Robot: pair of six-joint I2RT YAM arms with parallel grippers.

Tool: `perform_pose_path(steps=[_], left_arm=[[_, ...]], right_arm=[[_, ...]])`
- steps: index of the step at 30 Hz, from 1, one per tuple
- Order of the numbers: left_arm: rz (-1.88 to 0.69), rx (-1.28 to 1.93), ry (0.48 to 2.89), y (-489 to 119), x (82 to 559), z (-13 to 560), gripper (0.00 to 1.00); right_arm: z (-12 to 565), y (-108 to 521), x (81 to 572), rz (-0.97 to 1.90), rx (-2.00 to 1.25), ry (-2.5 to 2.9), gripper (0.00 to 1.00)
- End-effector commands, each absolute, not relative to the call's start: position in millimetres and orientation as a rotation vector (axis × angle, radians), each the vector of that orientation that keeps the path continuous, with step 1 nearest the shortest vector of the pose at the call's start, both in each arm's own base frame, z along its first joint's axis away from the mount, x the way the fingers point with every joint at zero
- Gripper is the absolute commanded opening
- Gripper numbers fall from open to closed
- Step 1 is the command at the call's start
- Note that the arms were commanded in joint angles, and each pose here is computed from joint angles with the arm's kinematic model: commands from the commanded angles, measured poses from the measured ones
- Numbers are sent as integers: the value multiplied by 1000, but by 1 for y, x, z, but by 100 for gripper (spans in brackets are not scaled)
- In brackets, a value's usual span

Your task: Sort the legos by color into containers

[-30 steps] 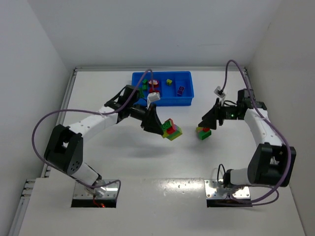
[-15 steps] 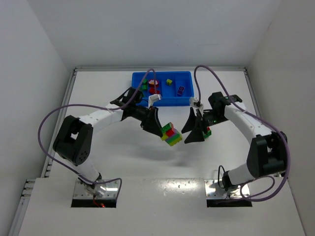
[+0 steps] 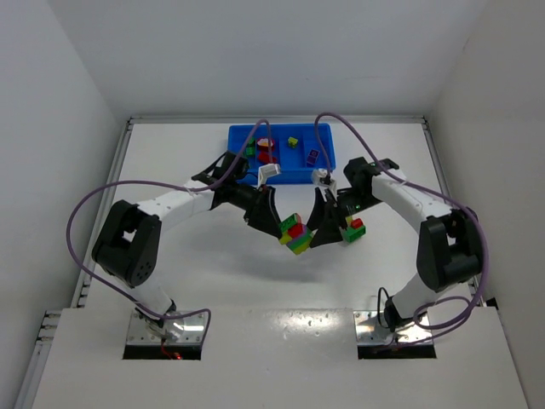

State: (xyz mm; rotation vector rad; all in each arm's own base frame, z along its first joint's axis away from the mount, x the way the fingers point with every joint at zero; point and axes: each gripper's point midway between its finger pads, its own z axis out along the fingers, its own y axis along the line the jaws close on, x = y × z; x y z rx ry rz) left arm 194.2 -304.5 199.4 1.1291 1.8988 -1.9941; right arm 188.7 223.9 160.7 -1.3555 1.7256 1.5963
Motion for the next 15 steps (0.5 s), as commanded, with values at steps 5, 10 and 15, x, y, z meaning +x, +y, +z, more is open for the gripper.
perform_pose_path(steps=[5, 10, 15], left_arm=[[-2163, 1236, 1695, -300, 180, 231, 14], [-2151, 1248, 1674, -299, 178, 230, 13], [-2142, 1242, 1669, -296, 178, 229, 12]], right_arm=[[173, 240, 195, 1598, -1410, 1576, 29], [168, 240, 191, 1592, -1434, 1596, 11], [167, 237, 188, 1566, -1445, 1607, 5]])
